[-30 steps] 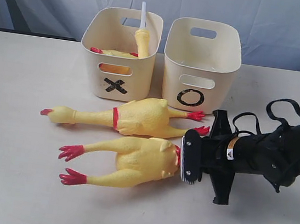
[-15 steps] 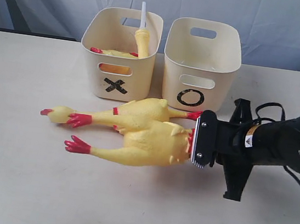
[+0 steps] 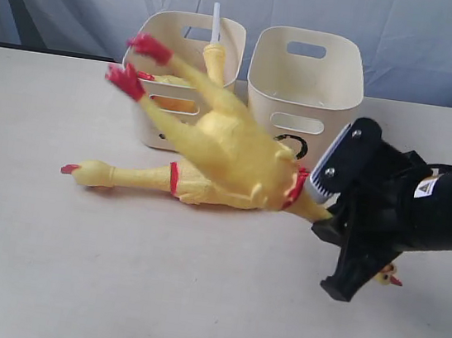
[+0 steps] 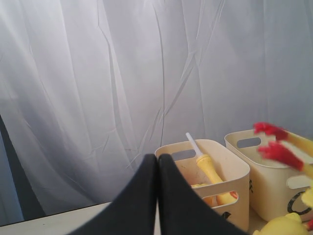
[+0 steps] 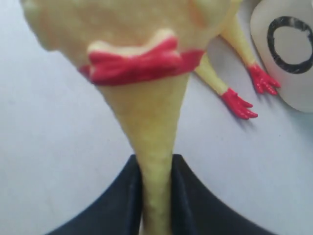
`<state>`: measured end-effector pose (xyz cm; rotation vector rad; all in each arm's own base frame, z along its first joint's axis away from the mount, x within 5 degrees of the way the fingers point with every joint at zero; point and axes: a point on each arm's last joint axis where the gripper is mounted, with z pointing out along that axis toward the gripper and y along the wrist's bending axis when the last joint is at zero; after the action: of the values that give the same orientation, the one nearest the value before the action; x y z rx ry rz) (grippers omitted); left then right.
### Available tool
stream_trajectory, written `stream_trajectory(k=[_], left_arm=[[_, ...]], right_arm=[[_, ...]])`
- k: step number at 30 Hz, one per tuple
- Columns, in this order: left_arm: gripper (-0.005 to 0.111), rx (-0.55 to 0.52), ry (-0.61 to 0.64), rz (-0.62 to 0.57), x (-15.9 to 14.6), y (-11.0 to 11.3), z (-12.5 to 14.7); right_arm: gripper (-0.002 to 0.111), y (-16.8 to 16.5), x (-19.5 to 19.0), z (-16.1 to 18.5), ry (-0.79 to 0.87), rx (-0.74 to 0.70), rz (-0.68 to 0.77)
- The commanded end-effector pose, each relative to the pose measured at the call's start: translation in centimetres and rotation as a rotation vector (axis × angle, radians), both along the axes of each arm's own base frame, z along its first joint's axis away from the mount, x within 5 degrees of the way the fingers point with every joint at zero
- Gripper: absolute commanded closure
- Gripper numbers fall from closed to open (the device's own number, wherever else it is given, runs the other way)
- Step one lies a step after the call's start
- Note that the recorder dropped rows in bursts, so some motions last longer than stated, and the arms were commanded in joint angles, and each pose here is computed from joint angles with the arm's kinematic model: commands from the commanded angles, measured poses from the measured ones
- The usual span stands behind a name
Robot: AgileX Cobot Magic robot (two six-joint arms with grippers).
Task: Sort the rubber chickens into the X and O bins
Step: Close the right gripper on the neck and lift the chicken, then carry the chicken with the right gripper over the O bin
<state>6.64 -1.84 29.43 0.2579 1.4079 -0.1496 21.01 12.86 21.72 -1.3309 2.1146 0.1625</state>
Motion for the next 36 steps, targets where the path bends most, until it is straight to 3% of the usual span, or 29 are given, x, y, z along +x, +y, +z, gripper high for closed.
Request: stream_trajectory(k=[1,6,11,16,22,36], left_arm=[[0.107,-0.015,0.002,0.006,-0.1,0.1,-0.1],[0.107,-0.015,0.002,0.006,-0.1,0.1,-0.1],[0.107,-0.015,0.002,0.006,-0.1,0.1,-0.1],[0.107,-0.015,0.002,0.006,-0.1,0.1,-0.1],[0.107,-0.015,0.002,0.006,-0.1,0.1,-0.1],[0.107,-0.016,0.003,0.005,-0.1,0.1,-0.1]], right_arm=[[0.109,0.3,-0.1,2.0,-0.015,0.204,-0.145],[0.109,-0.1,1.3,3.5,-0.123,0.383,-0.369],[0.109,-1.1,3.0,4.9,-0.297,0.472,-0.549],[0.109,-0.2,4.7,5.6,-0.314,0.486,-0.555],[0.109,1.6,7.0,6.7,-0.211,0.587,-0.594],[0.109,3.2,9.6,6.6,-0.171,0.611,-0.595]])
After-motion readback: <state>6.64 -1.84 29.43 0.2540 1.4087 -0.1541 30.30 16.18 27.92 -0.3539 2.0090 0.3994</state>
